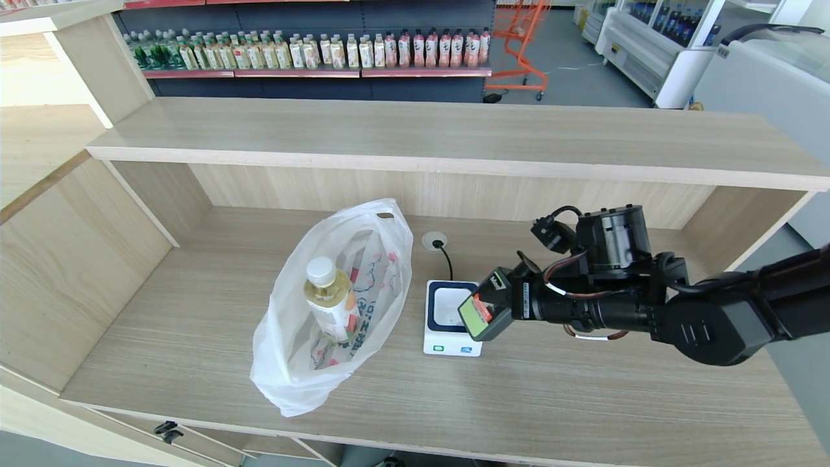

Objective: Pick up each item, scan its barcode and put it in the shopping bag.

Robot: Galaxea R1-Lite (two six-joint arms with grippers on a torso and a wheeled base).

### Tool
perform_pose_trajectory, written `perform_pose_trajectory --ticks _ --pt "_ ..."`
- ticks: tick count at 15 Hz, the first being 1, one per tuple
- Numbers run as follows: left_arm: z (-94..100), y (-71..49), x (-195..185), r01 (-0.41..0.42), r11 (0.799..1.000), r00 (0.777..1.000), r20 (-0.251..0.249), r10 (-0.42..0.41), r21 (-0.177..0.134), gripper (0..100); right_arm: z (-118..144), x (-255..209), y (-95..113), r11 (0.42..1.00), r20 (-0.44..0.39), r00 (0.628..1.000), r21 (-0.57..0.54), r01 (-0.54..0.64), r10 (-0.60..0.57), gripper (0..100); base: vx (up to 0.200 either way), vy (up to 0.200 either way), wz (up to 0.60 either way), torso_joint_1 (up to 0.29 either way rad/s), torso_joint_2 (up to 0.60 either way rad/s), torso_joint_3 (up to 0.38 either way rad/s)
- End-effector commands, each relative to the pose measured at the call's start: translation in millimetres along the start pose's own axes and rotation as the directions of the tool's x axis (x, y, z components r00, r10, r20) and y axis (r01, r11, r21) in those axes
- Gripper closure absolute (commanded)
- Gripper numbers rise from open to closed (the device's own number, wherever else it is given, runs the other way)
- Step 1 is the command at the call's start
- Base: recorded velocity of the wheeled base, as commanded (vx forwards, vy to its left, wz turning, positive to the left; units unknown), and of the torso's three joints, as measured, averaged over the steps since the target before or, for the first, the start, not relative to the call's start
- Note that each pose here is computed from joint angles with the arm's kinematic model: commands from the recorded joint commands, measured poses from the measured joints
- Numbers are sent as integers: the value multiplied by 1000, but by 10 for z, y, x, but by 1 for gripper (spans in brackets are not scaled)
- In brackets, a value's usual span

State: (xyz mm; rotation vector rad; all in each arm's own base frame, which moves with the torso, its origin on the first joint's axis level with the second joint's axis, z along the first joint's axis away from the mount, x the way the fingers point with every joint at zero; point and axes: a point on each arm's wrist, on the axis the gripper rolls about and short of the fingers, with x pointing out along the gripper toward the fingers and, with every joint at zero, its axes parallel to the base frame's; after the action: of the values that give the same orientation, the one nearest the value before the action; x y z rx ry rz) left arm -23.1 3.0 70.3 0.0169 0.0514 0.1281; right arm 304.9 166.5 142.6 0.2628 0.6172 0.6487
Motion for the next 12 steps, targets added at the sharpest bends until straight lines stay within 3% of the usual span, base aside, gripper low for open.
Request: perform_pose_trajectory --ticks 1,12 --pt "0 0 1 0 1000 1000 -2 0 0 0 -18 143 -34 1000 -17 1000 4 2 -2 100 0 0 0 0 0 0" --pt "0 0 1 0 1000 1000 -2 0 0 0 4 427 -26 1000 -25 1000 -6 -11 11 100 0 0 0 0 0 0"
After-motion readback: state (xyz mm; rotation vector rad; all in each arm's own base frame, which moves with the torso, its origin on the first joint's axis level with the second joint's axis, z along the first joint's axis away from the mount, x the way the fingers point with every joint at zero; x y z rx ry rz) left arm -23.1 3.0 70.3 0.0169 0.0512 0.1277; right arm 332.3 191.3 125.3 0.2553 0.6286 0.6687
